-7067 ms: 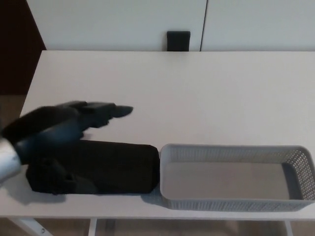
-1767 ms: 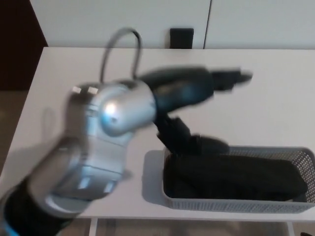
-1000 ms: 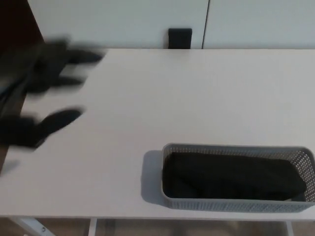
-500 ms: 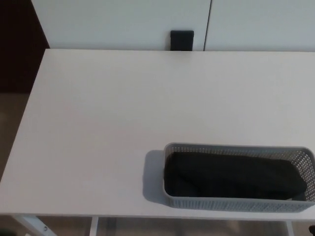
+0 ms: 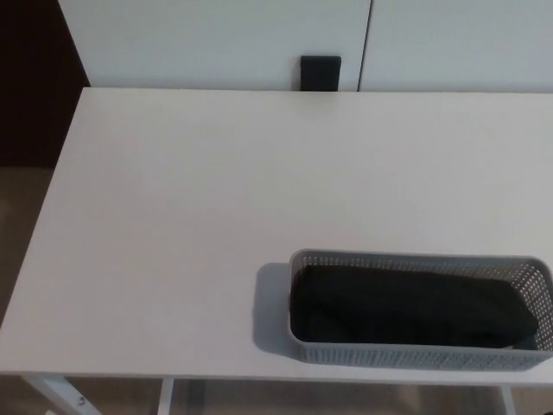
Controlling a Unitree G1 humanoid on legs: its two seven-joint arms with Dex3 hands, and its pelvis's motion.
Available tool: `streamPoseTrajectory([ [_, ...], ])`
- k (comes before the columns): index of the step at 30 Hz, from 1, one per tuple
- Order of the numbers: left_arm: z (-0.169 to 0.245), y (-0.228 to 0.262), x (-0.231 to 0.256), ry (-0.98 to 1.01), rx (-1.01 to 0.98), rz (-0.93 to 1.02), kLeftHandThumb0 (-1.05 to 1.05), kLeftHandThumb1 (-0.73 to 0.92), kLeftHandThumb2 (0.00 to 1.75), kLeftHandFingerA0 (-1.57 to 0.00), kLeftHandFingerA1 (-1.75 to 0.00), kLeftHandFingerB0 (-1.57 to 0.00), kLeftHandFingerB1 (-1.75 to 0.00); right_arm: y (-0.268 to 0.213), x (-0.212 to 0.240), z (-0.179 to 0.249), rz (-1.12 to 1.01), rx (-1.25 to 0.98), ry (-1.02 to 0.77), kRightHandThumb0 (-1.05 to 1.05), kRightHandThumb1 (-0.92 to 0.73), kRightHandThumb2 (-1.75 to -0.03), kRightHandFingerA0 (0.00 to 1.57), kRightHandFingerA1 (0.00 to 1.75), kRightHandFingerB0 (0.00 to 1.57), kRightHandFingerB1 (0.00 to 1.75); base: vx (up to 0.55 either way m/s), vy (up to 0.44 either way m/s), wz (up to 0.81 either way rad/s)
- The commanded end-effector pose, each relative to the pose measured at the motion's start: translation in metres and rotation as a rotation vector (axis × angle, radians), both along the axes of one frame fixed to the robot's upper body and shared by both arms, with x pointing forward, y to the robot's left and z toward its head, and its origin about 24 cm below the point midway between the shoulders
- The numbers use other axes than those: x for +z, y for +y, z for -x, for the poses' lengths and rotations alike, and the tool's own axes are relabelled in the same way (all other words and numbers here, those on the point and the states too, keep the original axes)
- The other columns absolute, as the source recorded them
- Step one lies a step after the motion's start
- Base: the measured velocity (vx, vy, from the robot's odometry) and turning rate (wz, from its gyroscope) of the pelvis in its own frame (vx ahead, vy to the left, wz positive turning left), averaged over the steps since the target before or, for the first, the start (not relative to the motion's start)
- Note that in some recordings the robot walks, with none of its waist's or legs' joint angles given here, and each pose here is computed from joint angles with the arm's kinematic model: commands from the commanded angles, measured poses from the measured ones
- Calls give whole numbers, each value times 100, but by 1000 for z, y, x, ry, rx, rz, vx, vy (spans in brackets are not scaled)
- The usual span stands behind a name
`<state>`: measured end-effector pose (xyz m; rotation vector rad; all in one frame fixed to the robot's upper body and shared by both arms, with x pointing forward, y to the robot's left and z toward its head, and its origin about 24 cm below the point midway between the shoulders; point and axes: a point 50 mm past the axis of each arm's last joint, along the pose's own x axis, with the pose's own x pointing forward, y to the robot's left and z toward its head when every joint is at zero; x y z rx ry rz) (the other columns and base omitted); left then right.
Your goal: The robot walk towards a table in front and pick up a black pencil case on the left hand side and put the pencil case into a small container on the right hand side
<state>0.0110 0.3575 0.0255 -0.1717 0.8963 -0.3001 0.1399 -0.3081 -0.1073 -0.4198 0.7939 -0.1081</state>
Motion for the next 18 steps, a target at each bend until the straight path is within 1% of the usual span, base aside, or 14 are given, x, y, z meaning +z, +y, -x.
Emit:
streamPoseTrajectory([
  [1,-65,1,-88,74,-32,-459,-87,54,86,0,0,-11,-7,4,-11,21,12,-17,63,-66,-32,-76,78,68,48,58,0,0,0],
  [2,-69,1,-97,124,-15,-497,-82,52,85,0,-8,-1,-5,3,-11,24,8,-17,64,-66,-42,-55,82,61,52,51,0,0,0],
  [5,-79,-9,-121,183,19,-635,-76,50,86,-4,-27,-8,-14,0,-12,33,20,-20,74,-66,-32,-76,78,67,48,56,0,0,0],
  [6,-81,-12,-125,183,62,-640,-76,48,85,-4,-33,-9,-17,1,-12,33,17,-21,74,-65,-41,-54,82,62,54,51,0,0,0],
  [7,-79,-12,-128,184,107,-639,-74,47,85,-4,-39,-7,-19,4,-14,36,3,-22,73,-64,-40,-53,84,65,54,52,0,0,0],
  [8,-78,-12,-128,185,118,-640,-74,47,85,-4,-39,-7,-19,5,-14,38,-2,-23,73,-64,-40,-53,84,65,54,52,0,0,0],
  [9,-55,-15,-134,202,133,-641,-83,51,84,-11,-32,-11,-5,10,-20,55,-21,-19,107,-66,-31,-75,81,69,50,60,0,0,0],
  [11,-39,-18,-135,185,66,-628,-84,52,87,-8,-26,-7,-5,12,-23,67,-24,-5,132,-65,-32,-75,77,68,48,58,0,0,0],
  [12,-38,-18,-133,175,44,-629,-86,54,86,-12,-22,-11,-2,11,-22,69,-31,-7,132,-62,-42,-54,78,63,52,52,0,0,0],
  [13,-38,-19,-132,160,42,-622,-84,52,85,-12,-16,-12,0,10,-22,71,-25,-1,135,-68,-32,-76,77,69,48,59,0,0,0],
  [15,-38,-19,-131,132,46,-619,-82,51,85,-12,-26,-12,-4,8,-21,75,11,24,149,-73,-32,-78,79,70,48,60,0,0,0],
  [16,-43,-20,-130,113,46,-615,-82,51,84,-12,-26,-13,-5,6,-20,73,29,33,147,-73,-44,-55,82,65,50,54,0,0,0],
  [17,-47,-18,-130,115,33,-607,-82,51,83,-12,-20,-12,0,7,-20,70,28,34,149,-73,-32,-77,80,70,47,59,0,0,0],
  [18,-50,-17,-129,112,20,-606,-75,46,84,-5,-27,-5,-9,7,-20,69,31,38,149,-75,-44,-54,83,65,49,53,0,0,0],
])
